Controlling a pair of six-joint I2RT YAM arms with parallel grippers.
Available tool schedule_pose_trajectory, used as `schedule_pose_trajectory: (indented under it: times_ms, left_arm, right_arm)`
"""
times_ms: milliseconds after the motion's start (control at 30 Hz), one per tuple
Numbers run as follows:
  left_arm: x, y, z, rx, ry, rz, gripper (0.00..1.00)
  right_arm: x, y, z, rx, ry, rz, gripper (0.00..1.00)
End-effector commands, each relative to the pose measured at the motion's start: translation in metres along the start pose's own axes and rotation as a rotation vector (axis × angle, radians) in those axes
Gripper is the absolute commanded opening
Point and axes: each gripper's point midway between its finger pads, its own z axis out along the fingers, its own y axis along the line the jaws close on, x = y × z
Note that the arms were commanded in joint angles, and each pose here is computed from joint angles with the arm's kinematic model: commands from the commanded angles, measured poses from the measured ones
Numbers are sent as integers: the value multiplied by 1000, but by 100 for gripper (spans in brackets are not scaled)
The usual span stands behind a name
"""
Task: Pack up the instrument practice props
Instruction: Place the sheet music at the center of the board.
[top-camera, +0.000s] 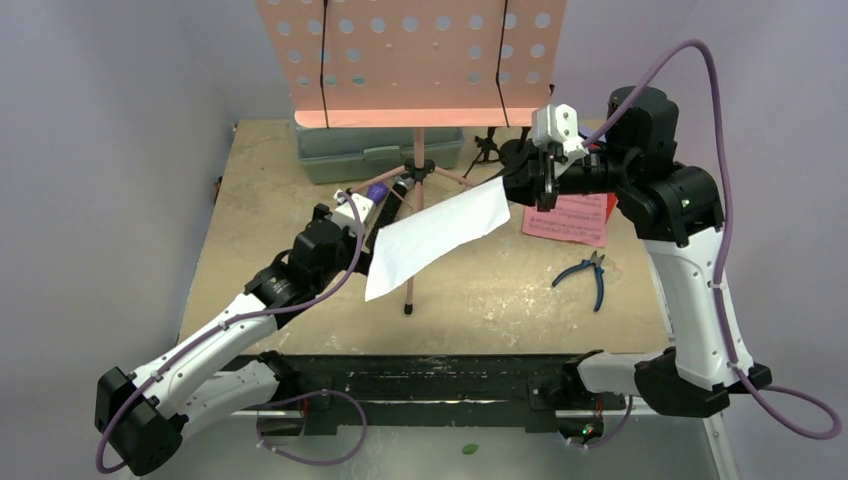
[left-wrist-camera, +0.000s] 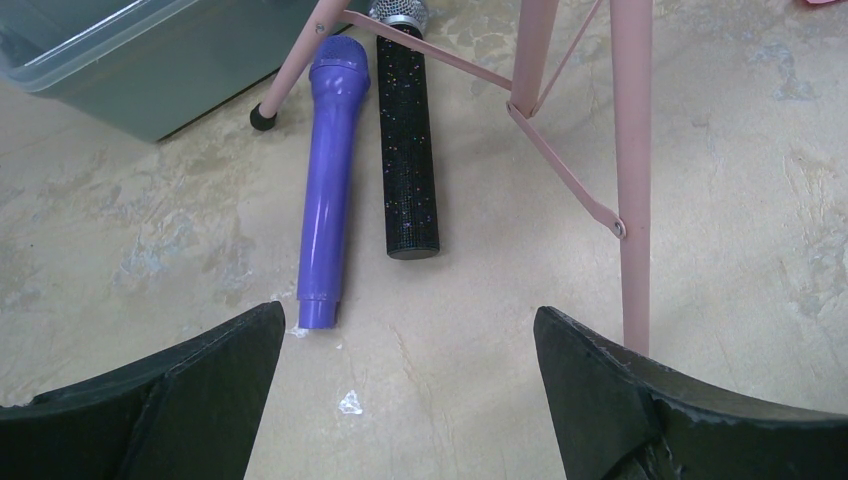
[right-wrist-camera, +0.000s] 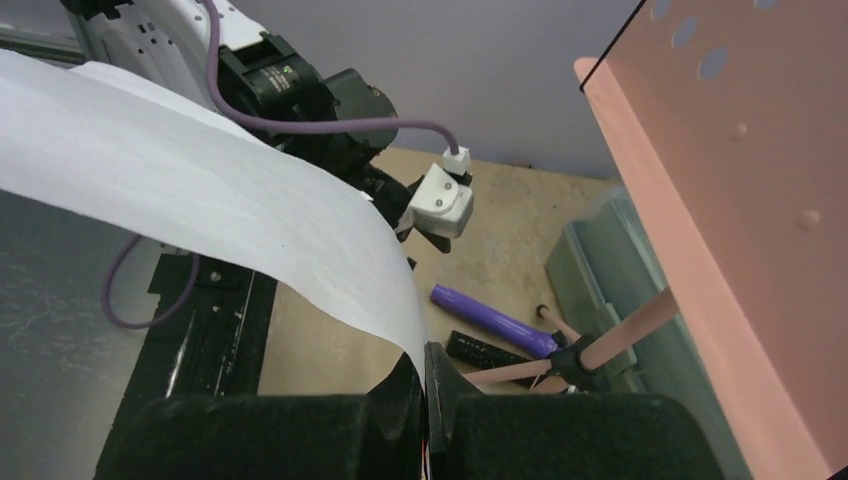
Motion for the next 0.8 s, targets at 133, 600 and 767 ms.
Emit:
schedule_pose_trajectory:
  times_ms: [133, 600, 767]
  left_arm:
    - [-10, 1, -2, 7, -41, -6, 95]
    - [-12, 0, -4, 11, -48, -8, 95]
    - [-12, 0, -4, 14, -49, -9, 95]
  right_arm:
    - [33, 7, -17, 6, 0, 35, 0]
    - [90, 17, -36, 72, 125, 63, 0]
    - [117, 21, -42, 99, 185, 84, 0]
